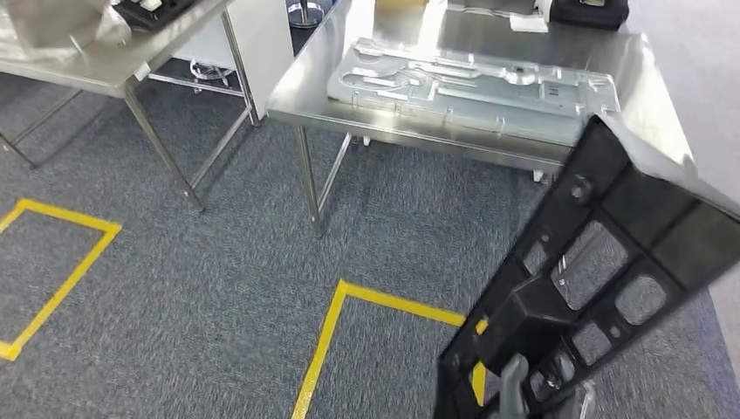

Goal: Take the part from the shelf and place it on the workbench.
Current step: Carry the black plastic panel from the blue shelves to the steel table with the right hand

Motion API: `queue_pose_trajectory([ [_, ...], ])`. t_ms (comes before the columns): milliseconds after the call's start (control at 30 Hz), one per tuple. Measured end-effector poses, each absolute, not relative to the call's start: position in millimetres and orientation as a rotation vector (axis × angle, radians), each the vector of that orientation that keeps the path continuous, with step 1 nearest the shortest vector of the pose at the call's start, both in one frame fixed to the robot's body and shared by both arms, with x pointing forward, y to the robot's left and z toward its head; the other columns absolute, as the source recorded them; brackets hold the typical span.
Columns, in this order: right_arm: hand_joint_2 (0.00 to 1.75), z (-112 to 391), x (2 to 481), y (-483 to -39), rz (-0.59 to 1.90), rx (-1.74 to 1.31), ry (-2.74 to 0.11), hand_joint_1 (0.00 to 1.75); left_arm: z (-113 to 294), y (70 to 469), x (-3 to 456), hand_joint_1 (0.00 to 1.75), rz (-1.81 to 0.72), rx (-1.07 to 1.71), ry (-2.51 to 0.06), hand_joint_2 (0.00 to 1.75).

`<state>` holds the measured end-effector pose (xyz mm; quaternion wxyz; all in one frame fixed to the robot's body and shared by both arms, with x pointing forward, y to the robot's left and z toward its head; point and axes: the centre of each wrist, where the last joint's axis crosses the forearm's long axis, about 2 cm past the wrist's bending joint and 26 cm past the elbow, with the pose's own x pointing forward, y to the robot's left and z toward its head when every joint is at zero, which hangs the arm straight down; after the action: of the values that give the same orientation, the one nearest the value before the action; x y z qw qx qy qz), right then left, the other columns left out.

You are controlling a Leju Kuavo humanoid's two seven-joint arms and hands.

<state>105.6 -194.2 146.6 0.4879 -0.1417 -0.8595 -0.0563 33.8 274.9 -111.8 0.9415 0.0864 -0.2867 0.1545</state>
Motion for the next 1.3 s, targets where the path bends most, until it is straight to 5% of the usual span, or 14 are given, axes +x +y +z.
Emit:
queue_pose_trajectory([
  [467,1.75,176,126,-263,-0.268,-1.118,-2.081,1.75,-112,280,37,0.00,0.252,0.143,-0.589,0.00],
  [1300,1.75,186,157,-335,-0.120,-1.552,-1.934,1.75,-112,293,38,0.00,0.182,0.147,-0.582,0.00],
])
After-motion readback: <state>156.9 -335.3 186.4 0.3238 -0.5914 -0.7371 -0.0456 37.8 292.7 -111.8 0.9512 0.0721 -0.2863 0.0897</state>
